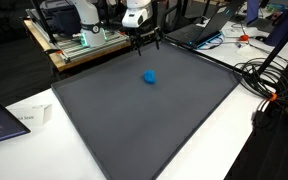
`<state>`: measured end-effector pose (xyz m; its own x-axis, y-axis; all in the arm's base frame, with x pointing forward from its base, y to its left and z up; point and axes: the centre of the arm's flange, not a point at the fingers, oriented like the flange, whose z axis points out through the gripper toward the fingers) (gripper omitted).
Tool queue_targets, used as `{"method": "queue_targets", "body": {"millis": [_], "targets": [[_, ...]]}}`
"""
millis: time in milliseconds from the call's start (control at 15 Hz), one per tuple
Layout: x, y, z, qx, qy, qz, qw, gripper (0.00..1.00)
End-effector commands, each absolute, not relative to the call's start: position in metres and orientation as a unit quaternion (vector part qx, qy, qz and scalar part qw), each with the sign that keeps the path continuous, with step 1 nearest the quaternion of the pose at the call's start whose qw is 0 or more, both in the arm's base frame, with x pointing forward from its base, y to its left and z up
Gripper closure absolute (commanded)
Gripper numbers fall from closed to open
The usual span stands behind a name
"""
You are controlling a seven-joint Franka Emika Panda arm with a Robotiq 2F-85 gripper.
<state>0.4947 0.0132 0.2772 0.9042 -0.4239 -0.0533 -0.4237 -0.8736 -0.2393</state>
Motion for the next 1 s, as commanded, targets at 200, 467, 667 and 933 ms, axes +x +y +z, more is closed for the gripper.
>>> {"method": "queue_targets", "body": {"millis": [200, 467, 667, 933], "targets": [[0.498, 0.013, 0.279, -0.968, 0.219, -0.003, 0.125, 0.0], [0.523, 0.013, 0.254, -0.96, 0.239, 0.007, 0.148, 0.0], [0.535, 0.012, 0.231, -0.954, 0.255, 0.014, 0.158, 0.0], [0.538, 0.004, 0.201, -0.951, 0.276, 0.025, 0.134, 0.0]]}}
